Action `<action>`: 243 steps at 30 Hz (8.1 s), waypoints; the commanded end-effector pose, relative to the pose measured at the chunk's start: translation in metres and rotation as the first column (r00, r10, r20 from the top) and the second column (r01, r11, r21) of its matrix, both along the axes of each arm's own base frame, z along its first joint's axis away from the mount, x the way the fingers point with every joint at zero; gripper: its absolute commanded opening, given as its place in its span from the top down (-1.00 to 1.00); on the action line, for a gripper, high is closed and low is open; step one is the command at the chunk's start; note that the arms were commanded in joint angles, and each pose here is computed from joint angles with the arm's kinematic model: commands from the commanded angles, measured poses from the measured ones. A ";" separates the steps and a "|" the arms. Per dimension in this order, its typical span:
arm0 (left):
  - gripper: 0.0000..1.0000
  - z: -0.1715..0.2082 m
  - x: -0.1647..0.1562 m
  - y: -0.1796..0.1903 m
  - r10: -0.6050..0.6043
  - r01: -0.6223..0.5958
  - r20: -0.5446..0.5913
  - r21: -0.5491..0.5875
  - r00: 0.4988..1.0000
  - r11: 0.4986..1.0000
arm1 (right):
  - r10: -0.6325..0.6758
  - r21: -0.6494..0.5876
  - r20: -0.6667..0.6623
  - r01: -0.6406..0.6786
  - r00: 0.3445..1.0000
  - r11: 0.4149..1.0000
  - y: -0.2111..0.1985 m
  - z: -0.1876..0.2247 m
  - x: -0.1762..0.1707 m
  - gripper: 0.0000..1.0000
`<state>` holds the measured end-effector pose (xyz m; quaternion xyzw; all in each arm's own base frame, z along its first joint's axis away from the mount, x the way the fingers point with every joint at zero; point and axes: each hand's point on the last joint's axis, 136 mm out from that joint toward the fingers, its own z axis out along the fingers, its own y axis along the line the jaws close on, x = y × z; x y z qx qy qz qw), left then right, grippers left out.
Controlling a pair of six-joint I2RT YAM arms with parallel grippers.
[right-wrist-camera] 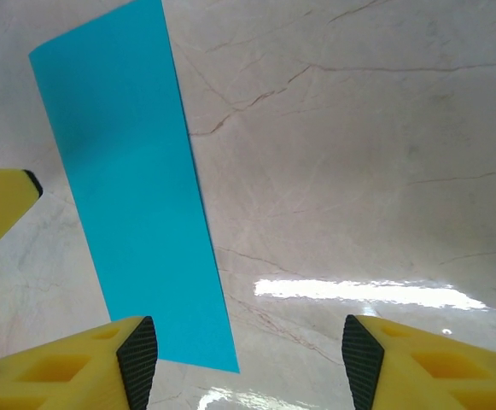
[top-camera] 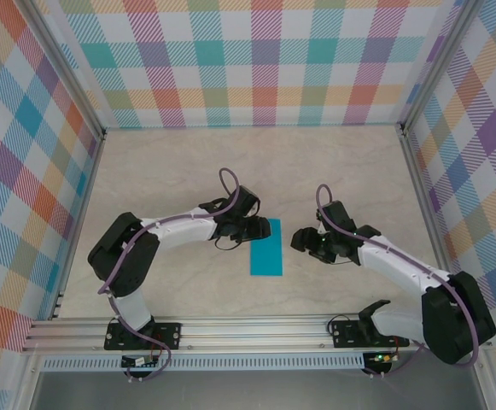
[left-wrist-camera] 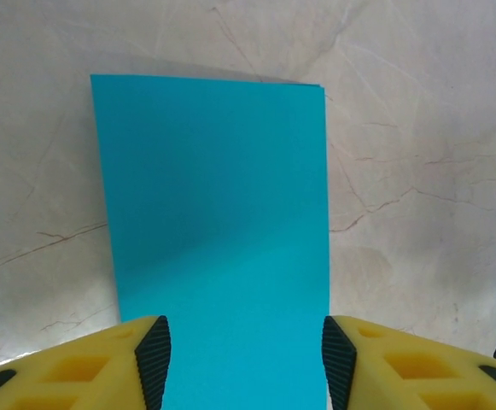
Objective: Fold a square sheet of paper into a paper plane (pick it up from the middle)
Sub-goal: Third fold the triangle at the center of the table.
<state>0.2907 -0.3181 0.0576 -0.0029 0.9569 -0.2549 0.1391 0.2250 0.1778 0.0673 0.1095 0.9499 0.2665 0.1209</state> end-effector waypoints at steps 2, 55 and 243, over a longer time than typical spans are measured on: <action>0.00 -0.005 0.004 -0.014 0.003 -0.004 -0.012 -0.027 1.000 1.000 | 0.082 0.087 0.008 -0.082 0.997 0.993 0.020 0.009 0.003 -0.18; 0.22 -0.041 -0.007 0.019 0.042 -0.040 -0.075 0.017 0.996 0.999 | 0.156 0.238 -0.172 -0.113 0.973 0.965 0.063 -0.041 0.015 0.21; 0.92 -0.010 -0.054 0.014 -0.442 0.436 0.095 0.078 0.892 0.896 | 0.220 0.260 -0.157 -0.174 0.963 0.950 0.082 -0.015 0.008 0.44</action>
